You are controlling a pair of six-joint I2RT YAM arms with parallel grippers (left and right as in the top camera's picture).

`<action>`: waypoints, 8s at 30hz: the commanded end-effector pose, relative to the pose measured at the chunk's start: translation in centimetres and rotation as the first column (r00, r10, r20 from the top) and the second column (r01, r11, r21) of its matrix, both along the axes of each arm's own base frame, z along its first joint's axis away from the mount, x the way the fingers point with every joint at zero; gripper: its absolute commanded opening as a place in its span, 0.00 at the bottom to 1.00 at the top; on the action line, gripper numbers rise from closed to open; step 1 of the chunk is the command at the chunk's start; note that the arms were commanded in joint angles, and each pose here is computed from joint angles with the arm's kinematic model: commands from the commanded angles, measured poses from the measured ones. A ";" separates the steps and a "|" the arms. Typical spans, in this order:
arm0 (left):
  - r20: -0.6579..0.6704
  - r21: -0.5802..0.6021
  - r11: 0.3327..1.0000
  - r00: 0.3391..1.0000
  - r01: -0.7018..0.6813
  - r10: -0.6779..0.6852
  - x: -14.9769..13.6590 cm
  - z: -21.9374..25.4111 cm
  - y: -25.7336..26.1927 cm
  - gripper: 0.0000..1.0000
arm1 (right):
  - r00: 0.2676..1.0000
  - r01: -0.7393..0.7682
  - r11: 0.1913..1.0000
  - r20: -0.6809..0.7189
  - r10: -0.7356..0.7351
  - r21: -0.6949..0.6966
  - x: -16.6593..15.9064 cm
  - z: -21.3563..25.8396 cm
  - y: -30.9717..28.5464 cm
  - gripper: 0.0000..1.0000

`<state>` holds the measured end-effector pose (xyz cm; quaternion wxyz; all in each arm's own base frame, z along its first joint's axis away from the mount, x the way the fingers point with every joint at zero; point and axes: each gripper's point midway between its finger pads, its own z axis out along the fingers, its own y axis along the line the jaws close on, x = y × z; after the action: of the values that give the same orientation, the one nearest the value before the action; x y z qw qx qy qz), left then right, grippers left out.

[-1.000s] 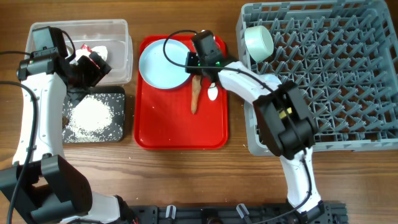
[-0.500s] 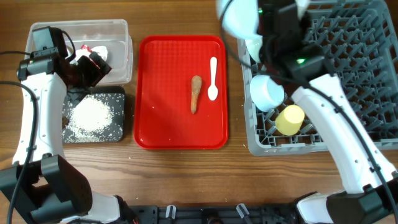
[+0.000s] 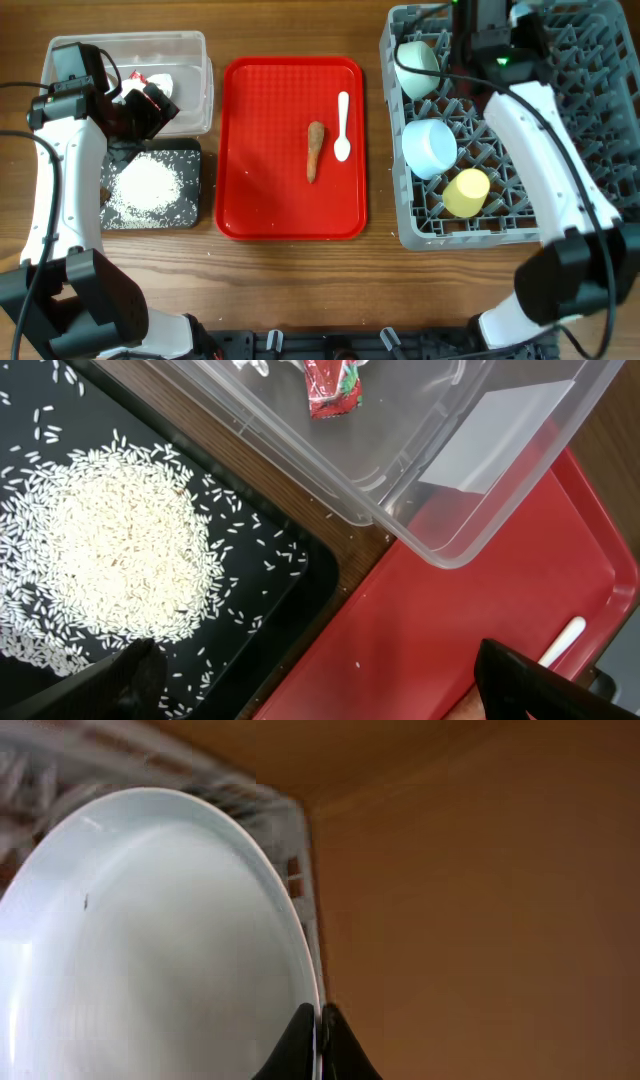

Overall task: Sort waste into correct bins and load items into the dishwasher rack
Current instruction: 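Stand the white plate upright in the rack and release it, then reach the right gripper to the white spoon on the red tray, then close the right gripper on the white spoon handle, then carry the white spoon into the dish rack and release it, then reach the left gripper to the carrot piece on the red tray, then grasp the carrot piece and carry it toward the black tray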

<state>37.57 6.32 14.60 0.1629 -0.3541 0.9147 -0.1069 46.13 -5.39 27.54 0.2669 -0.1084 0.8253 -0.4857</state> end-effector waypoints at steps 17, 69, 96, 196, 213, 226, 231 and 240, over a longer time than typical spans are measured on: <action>0.029 0.014 1.000 1.000 -0.003 0.002 0.2 1.1 0.2 1.00 | 0.958 -0.286 0.815 0.158 0.239 0.503 2.5 -2.8 8.1 1.00; 0.029 0.014 1.000 1.000 -0.003 0.002 0.2 1.1 0.2 1.00 | 0.876 0.164 0.388 -0.315 0.365 0.907 -6.1 -27.2 26.5 0.63; 0.029 0.014 1.000 1.000 -0.003 0.002 0.2 1.1 0.2 1.00 | 0.811 0.281 0.412 -0.444 0.381 0.867 -8.9 -30.0 26.0 0.07; 0.259 -0.124 0.976 0.956 0.177 -0.140 5.4 3.4 -5.8 0.90 | 0.719 -0.204 0.356 0.386 -0.578 0.912 -15.1 7.9 -1.0 1.00; -0.145 0.216 0.628 0.661 0.748 -0.737 1.1 -13.6 -27.7 0.77 | 0.801 -0.002 0.312 0.188 -0.568 0.950 -12.5 1.5 -0.5 1.00; -0.123 0.224 0.637 0.670 0.737 -0.732 1.7 -12.5 -27.6 0.04 | 0.801 -0.003 0.312 0.189 -0.568 0.950 -12.5 1.5 -0.5 1.00; -0.057 0.260 0.724 0.759 0.638 -0.649 4.8 -3.4 -23.4 0.04 | 0.801 -0.003 0.312 0.189 -0.568 0.950 -12.5 1.5 -0.5 1.00; -0.013 0.200 0.939 0.957 -0.281 0.289 2.1 5.0 0.4 0.04 | 0.801 -0.004 0.312 0.190 -0.568 0.950 -12.5 1.5 -0.5 1.00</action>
<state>42.02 -1.03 19.24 0.2057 -0.2756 0.9390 -0.0068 33.42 -6.06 29.01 0.3886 0.3512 0.8518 0.0087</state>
